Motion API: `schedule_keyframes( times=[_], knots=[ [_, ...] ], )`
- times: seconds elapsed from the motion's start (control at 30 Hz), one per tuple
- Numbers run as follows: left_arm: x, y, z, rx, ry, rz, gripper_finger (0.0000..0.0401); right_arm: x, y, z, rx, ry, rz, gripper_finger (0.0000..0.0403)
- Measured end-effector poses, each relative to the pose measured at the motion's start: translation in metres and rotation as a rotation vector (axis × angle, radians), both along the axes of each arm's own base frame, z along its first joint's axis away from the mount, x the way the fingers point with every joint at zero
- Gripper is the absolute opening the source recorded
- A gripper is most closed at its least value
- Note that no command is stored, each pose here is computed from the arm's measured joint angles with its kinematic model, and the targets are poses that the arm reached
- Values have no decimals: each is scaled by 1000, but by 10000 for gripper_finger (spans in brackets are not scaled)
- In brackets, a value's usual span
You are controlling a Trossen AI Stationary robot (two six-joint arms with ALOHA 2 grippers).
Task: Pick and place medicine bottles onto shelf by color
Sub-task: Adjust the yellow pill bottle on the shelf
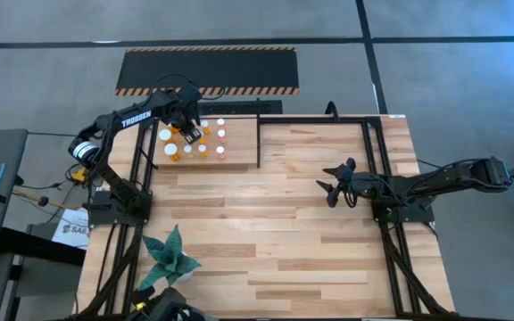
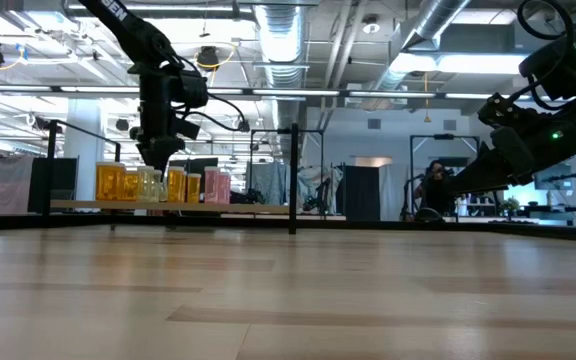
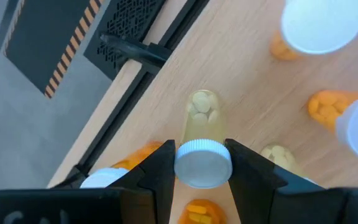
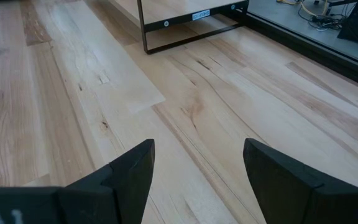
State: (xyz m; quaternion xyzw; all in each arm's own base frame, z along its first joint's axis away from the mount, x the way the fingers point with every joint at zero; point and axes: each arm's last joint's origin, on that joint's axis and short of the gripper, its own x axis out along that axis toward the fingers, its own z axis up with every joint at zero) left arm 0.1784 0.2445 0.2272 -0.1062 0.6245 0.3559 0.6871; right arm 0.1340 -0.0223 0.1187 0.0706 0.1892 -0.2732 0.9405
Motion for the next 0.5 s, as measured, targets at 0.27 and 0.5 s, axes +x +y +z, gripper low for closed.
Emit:
schedule_keyframes(
  times=[0.27,0.5],
  knots=[
    [1,3,1,37,-39,80,118,0,0,0,0,0,0,270],
    [-1,6,1,48,-76,170,118,0,0,0,0,0,0,270]
  ],
)
